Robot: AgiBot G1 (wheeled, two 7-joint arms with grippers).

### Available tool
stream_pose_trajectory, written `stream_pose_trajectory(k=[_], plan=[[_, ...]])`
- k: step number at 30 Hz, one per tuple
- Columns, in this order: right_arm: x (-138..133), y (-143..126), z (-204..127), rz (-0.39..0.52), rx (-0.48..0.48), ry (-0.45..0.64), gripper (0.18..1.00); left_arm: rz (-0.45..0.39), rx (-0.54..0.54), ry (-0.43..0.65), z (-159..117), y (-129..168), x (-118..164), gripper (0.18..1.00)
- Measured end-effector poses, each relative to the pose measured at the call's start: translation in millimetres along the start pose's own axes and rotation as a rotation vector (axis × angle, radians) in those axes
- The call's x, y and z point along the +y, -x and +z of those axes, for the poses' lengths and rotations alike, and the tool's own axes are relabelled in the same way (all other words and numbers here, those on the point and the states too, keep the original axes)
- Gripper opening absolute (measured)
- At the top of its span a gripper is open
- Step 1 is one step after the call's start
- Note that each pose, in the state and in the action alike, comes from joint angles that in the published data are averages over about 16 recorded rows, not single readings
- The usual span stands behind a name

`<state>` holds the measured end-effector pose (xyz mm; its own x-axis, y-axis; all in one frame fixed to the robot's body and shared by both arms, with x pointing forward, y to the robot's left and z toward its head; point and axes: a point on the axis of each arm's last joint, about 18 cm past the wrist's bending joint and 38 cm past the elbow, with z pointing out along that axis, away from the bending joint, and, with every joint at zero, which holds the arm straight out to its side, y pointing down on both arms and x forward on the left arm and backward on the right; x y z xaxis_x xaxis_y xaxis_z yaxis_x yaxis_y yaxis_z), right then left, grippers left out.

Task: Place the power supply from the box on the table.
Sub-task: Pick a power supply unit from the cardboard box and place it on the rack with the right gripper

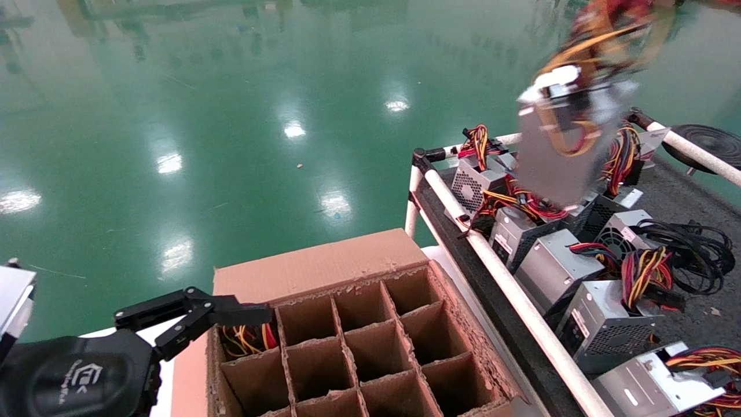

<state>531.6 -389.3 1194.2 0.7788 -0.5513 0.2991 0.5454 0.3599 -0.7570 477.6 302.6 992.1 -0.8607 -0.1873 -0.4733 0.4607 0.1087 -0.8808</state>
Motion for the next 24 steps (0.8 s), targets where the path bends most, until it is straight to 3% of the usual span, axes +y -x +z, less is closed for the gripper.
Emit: stream_pose_trajectory(k=[11,24], plan=[[-47,8,-92,-0.102,0.146,0.051,0.207,0.0,0.0,0.0,0,0,0,1.0],[-61,21,-186,-0.121,0.322,0.098,0.207,0.0,0.0,0.0,0,0,0,1.0]])
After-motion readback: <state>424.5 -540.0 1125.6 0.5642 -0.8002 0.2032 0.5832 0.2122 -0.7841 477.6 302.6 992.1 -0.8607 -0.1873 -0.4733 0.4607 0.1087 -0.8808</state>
